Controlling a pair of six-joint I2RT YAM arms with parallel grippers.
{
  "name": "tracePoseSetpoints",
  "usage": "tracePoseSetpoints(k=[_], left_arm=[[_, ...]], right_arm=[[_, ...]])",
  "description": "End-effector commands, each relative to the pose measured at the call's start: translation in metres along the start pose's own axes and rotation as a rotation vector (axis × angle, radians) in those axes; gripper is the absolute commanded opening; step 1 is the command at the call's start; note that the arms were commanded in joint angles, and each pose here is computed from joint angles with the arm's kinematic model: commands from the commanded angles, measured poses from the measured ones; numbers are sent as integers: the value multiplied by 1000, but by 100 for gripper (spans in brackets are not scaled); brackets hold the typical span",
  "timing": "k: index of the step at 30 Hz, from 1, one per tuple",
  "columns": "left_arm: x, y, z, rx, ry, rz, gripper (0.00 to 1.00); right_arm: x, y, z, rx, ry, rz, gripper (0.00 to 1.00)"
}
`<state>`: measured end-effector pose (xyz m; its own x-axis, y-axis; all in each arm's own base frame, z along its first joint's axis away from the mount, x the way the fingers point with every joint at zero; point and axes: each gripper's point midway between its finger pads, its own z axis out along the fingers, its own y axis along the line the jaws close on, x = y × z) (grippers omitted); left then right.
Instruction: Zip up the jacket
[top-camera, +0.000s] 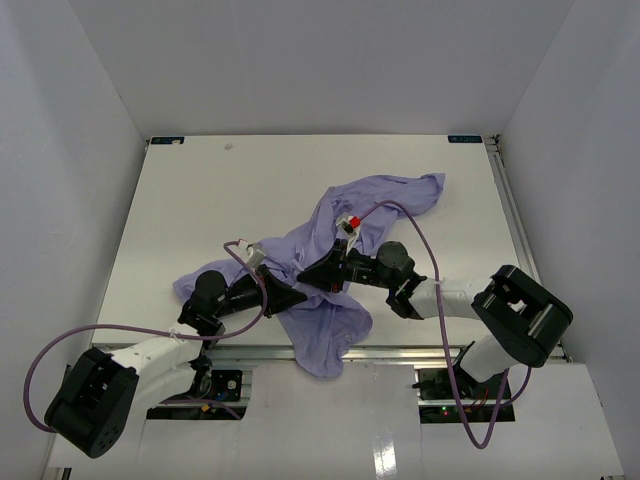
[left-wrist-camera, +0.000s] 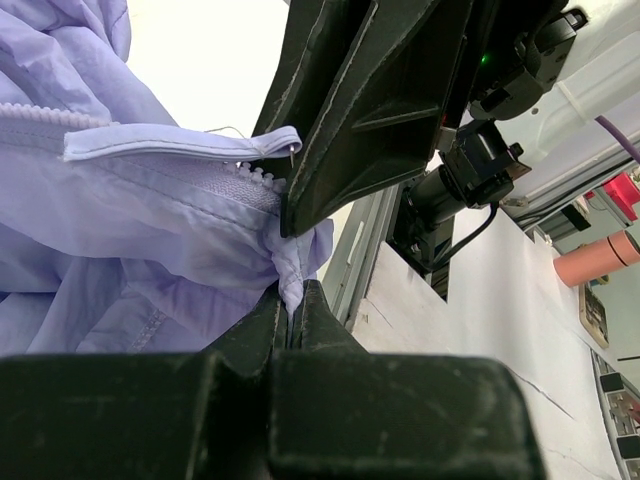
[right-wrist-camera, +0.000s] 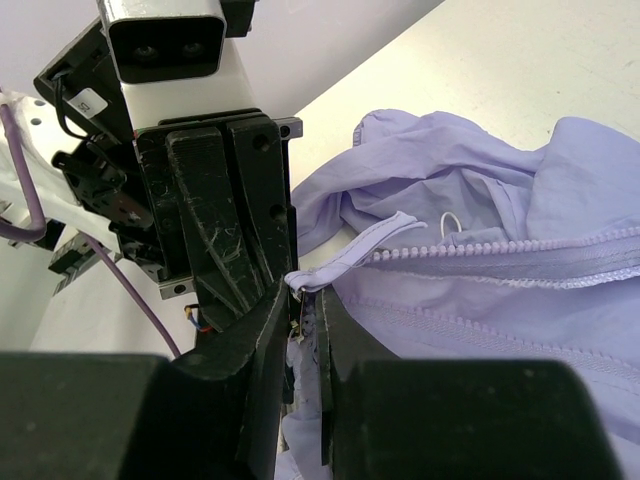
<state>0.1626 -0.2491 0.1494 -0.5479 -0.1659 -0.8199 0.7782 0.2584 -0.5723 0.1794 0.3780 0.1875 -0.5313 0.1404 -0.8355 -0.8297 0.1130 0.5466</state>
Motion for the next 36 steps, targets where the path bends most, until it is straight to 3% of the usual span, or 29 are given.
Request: tracePoseSetpoints(k=[1, 5, 11, 14, 18, 21, 30, 31, 34, 36], left_arm=[[-1, -2, 1, 12, 8, 13, 0], [-1, -2, 1, 12, 8, 9, 0], [0, -2, 1, 13, 9, 7, 0], [0, -3, 1, 14, 9, 8, 0], [0, -3, 1, 15, 9, 8, 0], [0, -2, 1, 14, 10, 7, 0], [-1, -3, 1, 13, 9, 8, 0], [-1, -3, 1, 13, 9, 9, 0], [-1, -2, 2, 12, 10, 6, 0], [-2, -3, 2, 14, 10, 7, 0]], right_arm=[[-30, 2, 2, 25, -112, -79, 10], [-36, 3, -1, 37, -146, -88, 11], [-36, 7, -1, 7, -153, -93, 30], [-35, 8, 0, -2, -159, -99, 19], [-36, 7, 0, -1, -167, -99, 18], [-37, 6, 2, -4, -165, -103, 8], [-39, 0, 1, 32, -177, -109, 8], [-39, 1, 0, 33, -181, -111, 9], [-38, 3, -4, 25, -190, -113, 27], [-35, 5, -3, 10, -175, -111, 32]])
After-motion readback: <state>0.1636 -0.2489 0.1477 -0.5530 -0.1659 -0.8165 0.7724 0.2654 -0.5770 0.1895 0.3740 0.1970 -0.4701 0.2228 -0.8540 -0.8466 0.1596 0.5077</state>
